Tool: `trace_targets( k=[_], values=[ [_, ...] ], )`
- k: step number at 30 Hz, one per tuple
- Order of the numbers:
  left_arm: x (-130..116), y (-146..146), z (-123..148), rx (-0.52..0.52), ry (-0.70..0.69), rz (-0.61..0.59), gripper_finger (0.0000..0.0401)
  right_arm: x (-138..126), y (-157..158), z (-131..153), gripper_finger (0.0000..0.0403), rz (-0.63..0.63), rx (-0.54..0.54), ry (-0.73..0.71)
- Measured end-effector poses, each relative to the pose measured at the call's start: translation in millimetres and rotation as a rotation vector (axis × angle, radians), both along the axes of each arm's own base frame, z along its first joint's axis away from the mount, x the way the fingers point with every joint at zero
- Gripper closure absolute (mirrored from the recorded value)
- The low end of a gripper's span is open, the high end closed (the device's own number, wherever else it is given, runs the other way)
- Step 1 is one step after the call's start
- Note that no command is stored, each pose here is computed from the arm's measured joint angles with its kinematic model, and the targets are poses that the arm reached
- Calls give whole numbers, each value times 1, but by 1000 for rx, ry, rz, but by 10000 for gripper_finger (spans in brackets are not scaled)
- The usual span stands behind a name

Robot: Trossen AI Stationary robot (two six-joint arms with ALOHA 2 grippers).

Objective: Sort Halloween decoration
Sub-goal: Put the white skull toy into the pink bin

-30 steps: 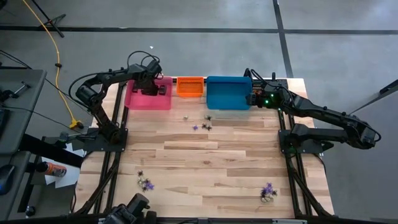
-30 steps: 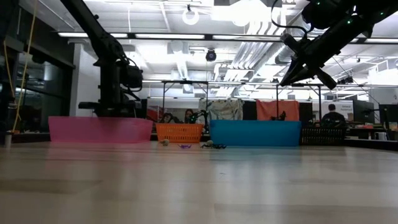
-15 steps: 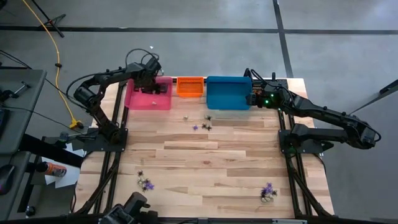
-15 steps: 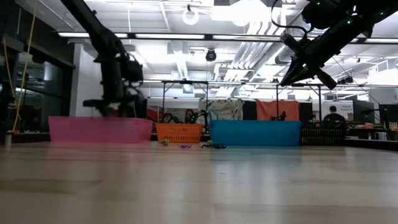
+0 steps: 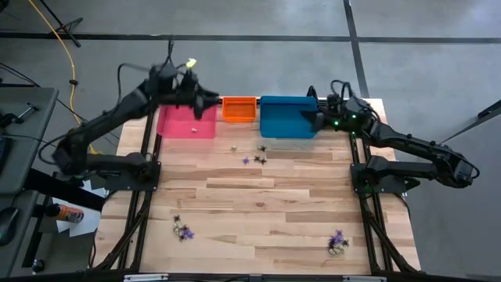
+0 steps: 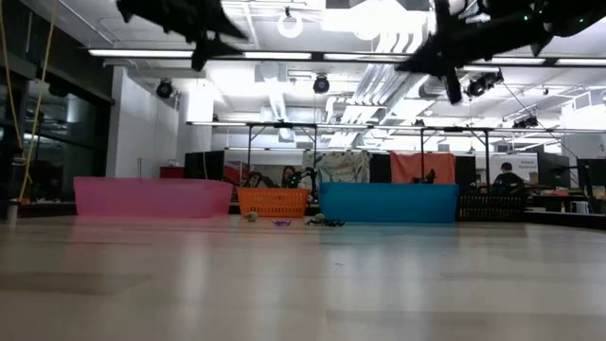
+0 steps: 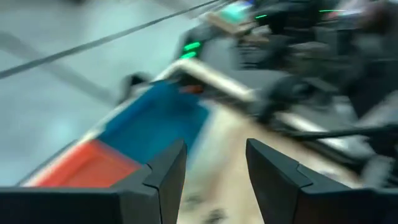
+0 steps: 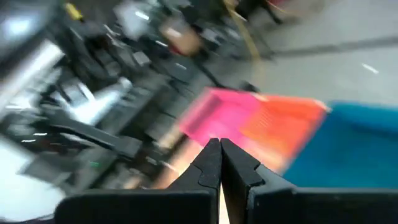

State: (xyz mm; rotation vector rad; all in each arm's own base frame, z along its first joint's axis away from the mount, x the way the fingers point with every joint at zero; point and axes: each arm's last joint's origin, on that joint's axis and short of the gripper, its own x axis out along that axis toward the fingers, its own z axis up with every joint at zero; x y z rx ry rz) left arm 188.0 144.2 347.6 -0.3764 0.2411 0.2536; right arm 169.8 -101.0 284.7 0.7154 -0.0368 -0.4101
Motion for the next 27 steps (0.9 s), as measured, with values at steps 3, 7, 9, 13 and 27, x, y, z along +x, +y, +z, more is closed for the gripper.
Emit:
trace_targets(
  k=[3,7,9,13,27],
  values=[
    [3,-34,-11,18,-143,-113,247,1,2,9,402,67,-78,-73],
    [9,-67,-42,22,-274,-156,247,3,6,10,402,166,-157,-62],
    [11,-76,-55,81,-269,-161,247,5,9,10,402,210,-199,-52],
    [15,-82,-66,198,-209,-146,247,8,15,10,402,253,-282,-33],
    [20,-78,-73,202,-161,-121,247,13,30,16,402,422,-69,-71]
  ],
)
